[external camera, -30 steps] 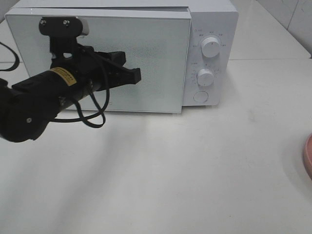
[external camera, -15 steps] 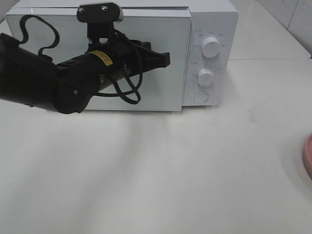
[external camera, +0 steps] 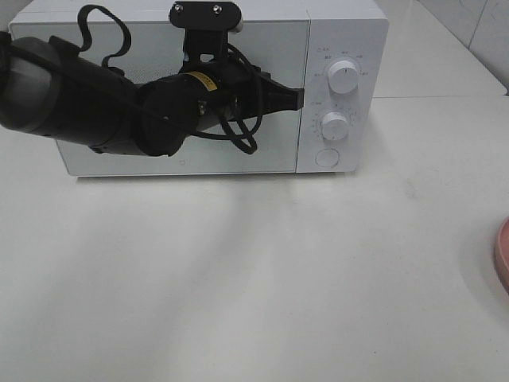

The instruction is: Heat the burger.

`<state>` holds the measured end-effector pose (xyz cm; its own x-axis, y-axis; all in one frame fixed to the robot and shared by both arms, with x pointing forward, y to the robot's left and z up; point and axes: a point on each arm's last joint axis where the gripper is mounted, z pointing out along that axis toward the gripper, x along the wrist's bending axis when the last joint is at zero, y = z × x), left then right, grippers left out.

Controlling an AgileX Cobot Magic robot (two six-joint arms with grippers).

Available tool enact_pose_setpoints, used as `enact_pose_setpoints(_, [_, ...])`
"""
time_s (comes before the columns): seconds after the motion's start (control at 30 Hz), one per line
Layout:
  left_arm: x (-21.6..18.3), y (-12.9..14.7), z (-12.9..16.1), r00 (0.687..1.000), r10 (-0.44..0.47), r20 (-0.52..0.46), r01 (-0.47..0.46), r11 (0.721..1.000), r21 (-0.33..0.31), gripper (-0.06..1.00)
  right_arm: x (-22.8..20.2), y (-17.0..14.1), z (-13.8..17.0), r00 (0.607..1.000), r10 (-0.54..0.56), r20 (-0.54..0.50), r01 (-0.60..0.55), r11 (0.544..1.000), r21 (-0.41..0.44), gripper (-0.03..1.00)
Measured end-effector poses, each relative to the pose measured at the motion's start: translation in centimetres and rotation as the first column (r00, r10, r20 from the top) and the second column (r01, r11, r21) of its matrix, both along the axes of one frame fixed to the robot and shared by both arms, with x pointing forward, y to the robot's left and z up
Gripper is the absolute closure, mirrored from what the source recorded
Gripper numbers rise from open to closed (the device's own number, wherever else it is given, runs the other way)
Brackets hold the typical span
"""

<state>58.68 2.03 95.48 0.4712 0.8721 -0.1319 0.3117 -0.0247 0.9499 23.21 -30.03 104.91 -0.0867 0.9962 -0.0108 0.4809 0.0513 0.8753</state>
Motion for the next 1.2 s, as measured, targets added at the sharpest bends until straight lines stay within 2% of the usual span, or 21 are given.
enact_pose_setpoints(0.27, [-0.4,-0.4,0.5,0.999,-0.031,-0.042,0.033,0.998,0.044,0.94,0.0,0.0,0.0,1.000,0.000,0.000,0.000,1.000,0.000,0.21])
enact_pose_setpoints(0.4, [-2.1,-1.1,1.3,0.992,-0.094,-0.085,0.102,0.991,0.091,0.94,0.0,0.0,0.0,1.000,0.000,0.000,0.000,1.000,0.000,0.21])
enact_pose_setpoints(0.5, [-3.8,-1.5,1.7,0.976,-0.153,-0.155,0.172,0.978,0.117,0.83,0.0,0.0,0.0,1.000,0.000,0.000,0.000,1.000,0.000,0.21])
enact_pose_setpoints(0.53, [-4.8,-1.7,2.0,0.955,-0.192,-0.225,0.226,0.965,0.134,0.66,0.0,0.0,0.0,1.000,0.000,0.000,0.000,1.000,0.000,0.21])
enact_pose_setpoints(0.57, [-4.8,-1.7,2.0,0.955,-0.192,-0.225,0.226,0.965,0.134,0.66,0.0,0.0,0.0,1.000,0.000,0.000,0.000,1.000,0.000,0.21])
enact_pose_setpoints(0.6, [-5.3,-1.7,2.1,0.941,-0.209,-0.265,0.253,0.957,0.143,0.52,0.0,0.0,0.0,1.000,0.000,0.000,0.000,1.000,0.000,0.21])
enact_pose_setpoints(0.63, [-6.1,-1.5,2.2,0.911,-0.234,-0.340,0.301,0.941,0.157,0.22,0.0,0.0,0.0,1.000,0.000,0.000,0.000,1.000,0.000,0.21])
enact_pose_setpoints(0.67, [-6.1,-1.5,2.2,0.911,-0.234,-0.340,0.301,0.941,0.157,0.22,0.0,0.0,0.0,1.000,0.000,0.000,0.000,1.000,0.000,0.21])
enact_pose_setpoints(0.73, [-7.4,-1.1,2.3,0.855,-0.269,-0.444,0.383,0.904,0.189,0.02,0.0,0.0,0.0,1.000,0.000,0.000,0.000,1.000,0.000,0.21])
enact_pose_setpoints(0.77, [-7.4,-1.1,2.3,0.855,-0.269,-0.444,0.383,0.904,0.189,0.02,0.0,0.0,0.0,1.000,0.000,0.000,0.000,1.000,0.000,0.21])
enact_pose_setpoints(0.8, [-8.1,-0.8,2.3,0.820,-0.282,-0.498,0.432,0.876,0.216,0.00,0.0,0.0,0.0,1.000,0.000,0.000,0.000,1.000,0.000,0.21])
enact_pose_setpoints(0.83, [-8.1,-0.8,2.3,0.820,-0.282,-0.498,0.432,0.876,0.216,0.00,0.0,0.0,0.0,1.000,0.000,0.000,0.000,1.000,0.000,0.21])
enact_pose_setpoints(0.87, [-8.4,-0.6,2.3,0.801,-0.286,-0.526,0.458,0.858,0.232,-0.02,0.0,0.0,0.0,1.000,0.000,0.000,0.000,1.000,0.000,0.21])
enact_pose_setpoints(0.9, [-9.1,-0.2,2.3,0.761,-0.287,-0.582,0.505,0.825,0.254,-0.02,0.0,0.0,0.0,1.000,0.000,0.000,0.000,1.000,0.000,0.21])
enact_pose_setpoints(0.93, [-9.1,-0.2,2.3,0.761,-0.287,-0.582,0.505,0.825,0.254,-0.02,0.0,0.0,0.0,1.000,0.000,0.000,0.000,1.000,0.000,0.21])
enact_pose_setpoints(1.0, [-10.0,0.5,2.4,0.704,-0.274,-0.655,0.564,0.777,0.281,-0.02,0.0,0.0,0.0,1.000,0.000,0.000,0.000,1.000,0.000,0.21])
enact_pose_setpoints(1.03, [-10.0,0.5,2.4,0.704,-0.274,-0.655,0.564,0.777,0.281,-0.02,0.0,0.0,0.0,1.000,0.000,0.000,0.000,1.000,0.000,0.21])
enact_pose_setpoints(1.07, [-10.5,1.2,2.7,0.671,-0.246,-0.699,0.582,0.760,0.290,-0.02,0.0,0.0,0.0,1.000,0.000,0.000,0.000,1.000,0.000,0.21])
enact_pose_setpoints(1.1, [-10.5,1.2,2.7,0.671,-0.246,-0.699,0.582,0.760,0.290,-0.02,0.0,0.0,0.0,1.000,0.000,0.000,0.000,1.000,0.000,0.21])
enact_pose_setpoints(1.17, [-10.8,2.6,3.2,0.617,-0.178,-0.766,0.581,0.760,0.292,-0.02,0.0,0.0,0.0,1.000,0.000,0.000,0.000,1.000,0.000,0.21])
enact_pose_setpoints(1.2, [-10.8,2.6,3.2,0.617,-0.178,-0.766,0.581,0.760,0.292,-0.02,0.0,0.0,0.0,1.000,0.000,0.000,0.000,1.000,0.000,0.21])
